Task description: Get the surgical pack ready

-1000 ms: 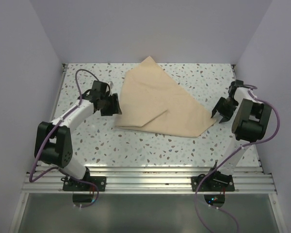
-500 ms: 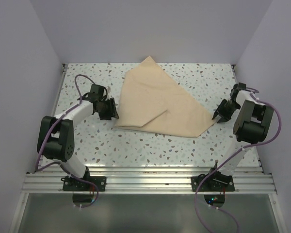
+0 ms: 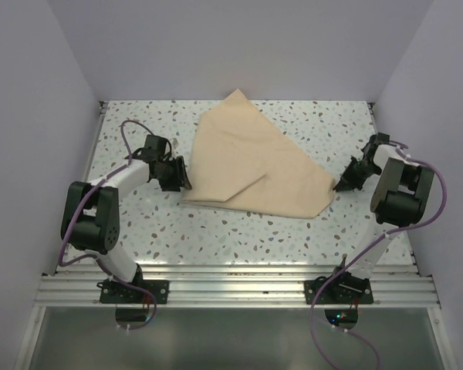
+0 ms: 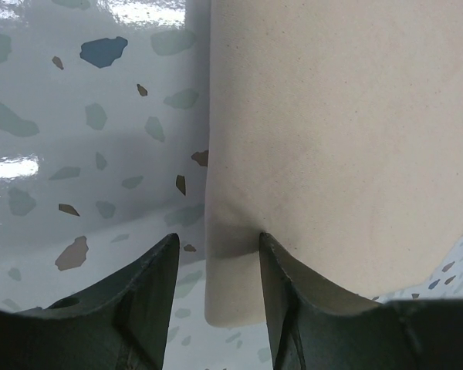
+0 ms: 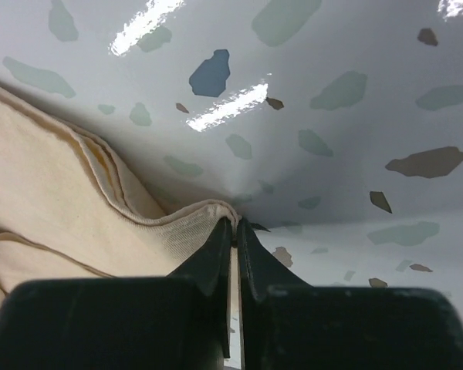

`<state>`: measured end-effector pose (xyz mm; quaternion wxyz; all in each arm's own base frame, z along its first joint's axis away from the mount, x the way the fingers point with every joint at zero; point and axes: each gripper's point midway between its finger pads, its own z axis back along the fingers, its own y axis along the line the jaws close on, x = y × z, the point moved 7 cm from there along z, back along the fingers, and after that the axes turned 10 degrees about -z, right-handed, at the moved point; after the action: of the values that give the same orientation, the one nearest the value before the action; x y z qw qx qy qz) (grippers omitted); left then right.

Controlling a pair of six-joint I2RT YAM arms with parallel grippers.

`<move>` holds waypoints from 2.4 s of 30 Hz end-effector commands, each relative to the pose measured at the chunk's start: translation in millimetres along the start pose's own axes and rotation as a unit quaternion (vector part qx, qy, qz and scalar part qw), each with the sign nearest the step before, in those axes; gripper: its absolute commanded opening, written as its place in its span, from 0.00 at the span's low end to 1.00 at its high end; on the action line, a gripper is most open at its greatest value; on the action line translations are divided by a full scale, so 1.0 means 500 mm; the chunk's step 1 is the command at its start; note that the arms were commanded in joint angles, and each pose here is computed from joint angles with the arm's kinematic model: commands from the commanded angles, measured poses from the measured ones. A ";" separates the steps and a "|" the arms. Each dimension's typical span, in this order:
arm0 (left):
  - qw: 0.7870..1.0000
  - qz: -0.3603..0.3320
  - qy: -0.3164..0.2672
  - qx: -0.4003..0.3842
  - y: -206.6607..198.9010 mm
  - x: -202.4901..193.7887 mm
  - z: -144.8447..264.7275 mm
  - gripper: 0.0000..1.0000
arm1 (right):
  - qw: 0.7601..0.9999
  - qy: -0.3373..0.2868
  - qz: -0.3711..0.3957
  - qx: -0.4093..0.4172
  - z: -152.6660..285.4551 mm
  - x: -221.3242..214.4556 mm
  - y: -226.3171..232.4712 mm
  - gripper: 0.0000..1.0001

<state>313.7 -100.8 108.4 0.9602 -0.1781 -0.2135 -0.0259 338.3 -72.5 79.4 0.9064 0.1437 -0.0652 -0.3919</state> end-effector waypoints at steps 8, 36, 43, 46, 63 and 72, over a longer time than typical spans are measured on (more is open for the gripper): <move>1.000 -0.005 -0.008 -0.021 0.000 -0.007 -0.009 0.49 | 0.988 -0.071 0.123 0.054 0.136 -0.036 0.192 0.00; 0.999 0.017 -0.003 -0.035 -0.019 -0.005 -0.024 0.50 | 0.882 -0.021 0.356 0.309 0.151 -0.506 0.772 0.00; 0.999 0.015 -0.003 -0.033 -0.020 -0.003 -0.028 0.50 | 0.875 -0.023 0.354 0.330 0.135 -0.533 0.795 0.00; 0.999 0.014 -0.003 -0.030 -0.019 -0.003 -0.028 0.50 | 0.875 -0.016 0.353 0.332 0.125 -0.548 0.799 0.00; 1.000 0.010 -0.001 -0.026 -0.018 -0.003 -0.029 0.50 | 0.877 0.048 0.367 0.305 -0.005 -0.638 0.789 0.00; 1.000 0.012 -0.013 0.022 -0.005 0.002 -0.004 0.57 | 0.884 0.056 0.369 0.280 -0.077 -0.638 0.776 0.00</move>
<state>310.9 -105.5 98.3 0.9598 -0.1913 -0.2054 -0.0086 397.8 408.2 163.5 0.9201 0.3545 -0.1665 0.0004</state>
